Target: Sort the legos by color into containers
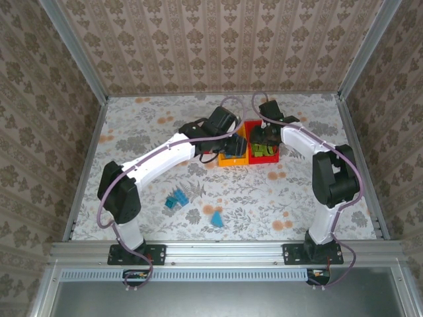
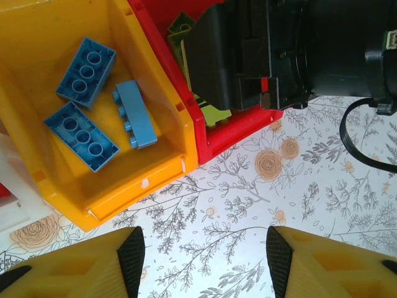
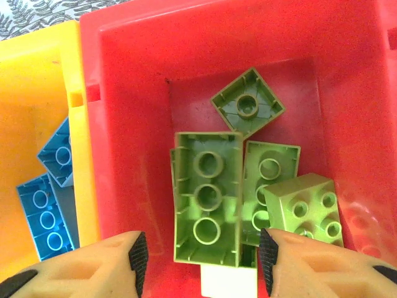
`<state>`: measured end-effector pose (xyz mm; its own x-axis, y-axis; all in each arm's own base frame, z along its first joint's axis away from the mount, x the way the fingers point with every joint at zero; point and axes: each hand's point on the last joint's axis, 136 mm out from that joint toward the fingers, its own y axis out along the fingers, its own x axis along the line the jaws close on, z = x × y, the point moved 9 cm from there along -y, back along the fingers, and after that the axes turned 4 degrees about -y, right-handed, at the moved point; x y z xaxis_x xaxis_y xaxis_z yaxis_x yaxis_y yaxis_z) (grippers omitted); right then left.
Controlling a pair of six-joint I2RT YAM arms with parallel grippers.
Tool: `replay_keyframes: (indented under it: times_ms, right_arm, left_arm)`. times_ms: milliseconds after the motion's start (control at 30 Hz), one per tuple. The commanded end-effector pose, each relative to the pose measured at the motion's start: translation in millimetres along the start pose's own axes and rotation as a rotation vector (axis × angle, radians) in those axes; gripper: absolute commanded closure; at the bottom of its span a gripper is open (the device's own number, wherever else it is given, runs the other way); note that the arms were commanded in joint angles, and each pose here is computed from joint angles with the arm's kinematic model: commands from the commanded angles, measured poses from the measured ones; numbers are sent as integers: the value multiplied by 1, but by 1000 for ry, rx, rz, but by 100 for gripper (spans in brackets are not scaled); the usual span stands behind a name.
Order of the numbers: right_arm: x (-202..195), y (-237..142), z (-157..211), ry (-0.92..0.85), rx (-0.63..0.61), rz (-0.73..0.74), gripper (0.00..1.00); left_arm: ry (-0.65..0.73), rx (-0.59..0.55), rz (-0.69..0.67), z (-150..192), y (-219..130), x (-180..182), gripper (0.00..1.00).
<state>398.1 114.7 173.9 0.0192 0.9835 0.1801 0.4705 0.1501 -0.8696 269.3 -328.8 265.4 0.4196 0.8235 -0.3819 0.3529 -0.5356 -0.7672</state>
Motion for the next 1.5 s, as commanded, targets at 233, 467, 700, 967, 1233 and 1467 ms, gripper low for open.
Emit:
replay_keyframes:
  times_ms: [233,467,700,967,1233,1467]
  right_arm:
    - [12,-80,12,-67,-166,-40,39]
    - [87,-107,84,-405,-211,-405,23]
    - [119,-120,141,-594,-80,-694,22]
    - [117,-123,158,-631,-59,-739,19]
    - [119,-127,164,-667,-56,-760,15]
    - [121,-128,167,-668,-39,-798,14]
  left_arm:
    - [-227,108,-282,68,-38,62,41]
    - [-631,272,-385,142,-53,104,34]
    - [-809,360,-438,170,-45,115,29]
    - [-949,291,-495,184,-23,124,30]
    - [-942,241,-582,182,-6,138,35]
    - [-906,245,-636,185,-3,147,41]
